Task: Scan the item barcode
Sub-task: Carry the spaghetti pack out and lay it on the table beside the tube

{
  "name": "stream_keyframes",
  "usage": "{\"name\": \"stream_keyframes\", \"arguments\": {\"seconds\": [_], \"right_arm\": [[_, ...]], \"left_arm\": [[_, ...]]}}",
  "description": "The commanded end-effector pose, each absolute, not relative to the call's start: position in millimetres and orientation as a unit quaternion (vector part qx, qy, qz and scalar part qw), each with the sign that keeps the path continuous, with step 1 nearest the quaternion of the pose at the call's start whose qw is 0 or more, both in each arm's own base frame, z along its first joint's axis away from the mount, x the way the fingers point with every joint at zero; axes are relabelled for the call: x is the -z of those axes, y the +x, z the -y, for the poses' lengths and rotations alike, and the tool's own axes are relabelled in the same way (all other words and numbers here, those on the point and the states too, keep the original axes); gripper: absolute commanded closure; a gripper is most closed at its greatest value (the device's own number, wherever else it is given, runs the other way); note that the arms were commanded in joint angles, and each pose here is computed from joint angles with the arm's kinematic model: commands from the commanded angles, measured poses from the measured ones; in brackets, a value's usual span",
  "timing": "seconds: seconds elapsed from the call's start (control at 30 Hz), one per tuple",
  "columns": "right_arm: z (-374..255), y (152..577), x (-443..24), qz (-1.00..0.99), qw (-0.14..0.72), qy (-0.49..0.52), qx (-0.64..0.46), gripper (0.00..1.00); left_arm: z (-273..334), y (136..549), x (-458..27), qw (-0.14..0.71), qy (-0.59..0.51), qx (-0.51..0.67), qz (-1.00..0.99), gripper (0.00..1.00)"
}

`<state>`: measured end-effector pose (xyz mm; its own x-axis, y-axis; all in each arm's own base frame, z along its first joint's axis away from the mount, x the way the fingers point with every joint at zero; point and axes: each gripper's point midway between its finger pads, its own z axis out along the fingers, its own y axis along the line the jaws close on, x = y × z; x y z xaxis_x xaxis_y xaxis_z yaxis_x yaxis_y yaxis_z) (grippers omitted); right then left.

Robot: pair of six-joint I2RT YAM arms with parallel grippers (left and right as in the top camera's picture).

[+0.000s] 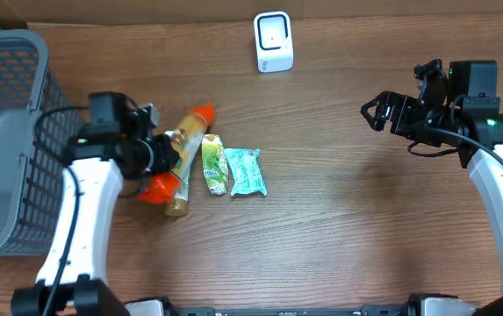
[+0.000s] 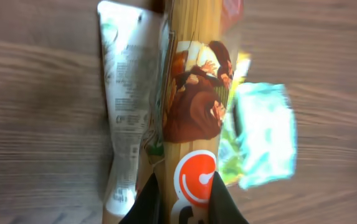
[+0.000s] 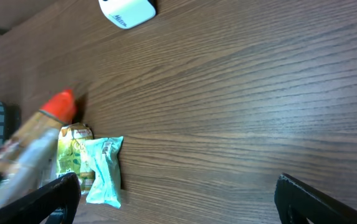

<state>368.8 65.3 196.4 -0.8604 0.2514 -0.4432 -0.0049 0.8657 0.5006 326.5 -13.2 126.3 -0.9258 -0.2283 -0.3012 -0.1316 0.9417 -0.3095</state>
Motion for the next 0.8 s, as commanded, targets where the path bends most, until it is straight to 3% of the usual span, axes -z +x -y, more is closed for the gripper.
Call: {"name": "stream_keyframes", "arguments": {"seconds": [0.0, 0.27, 0.77], "right_arm": [[-66, 373, -203, -0.928, 0.262, 0.063, -0.256, 0.0], [-66, 373, -203, -0.928, 0.262, 0.063, -0.256, 0.0], [-66, 372, -202, -0.929, 0.26, 0.063, -0.256, 0.0]], "left_arm": [[14, 340, -122, 0.198, -0.102, 0.112, -0.968, 0.96], [53, 354, -129, 0.227, -0.054, 0.146, -0.961, 0.96], [113, 325, -120, 0.166, -0.045, 0.177, -0.969, 0.94]]}}
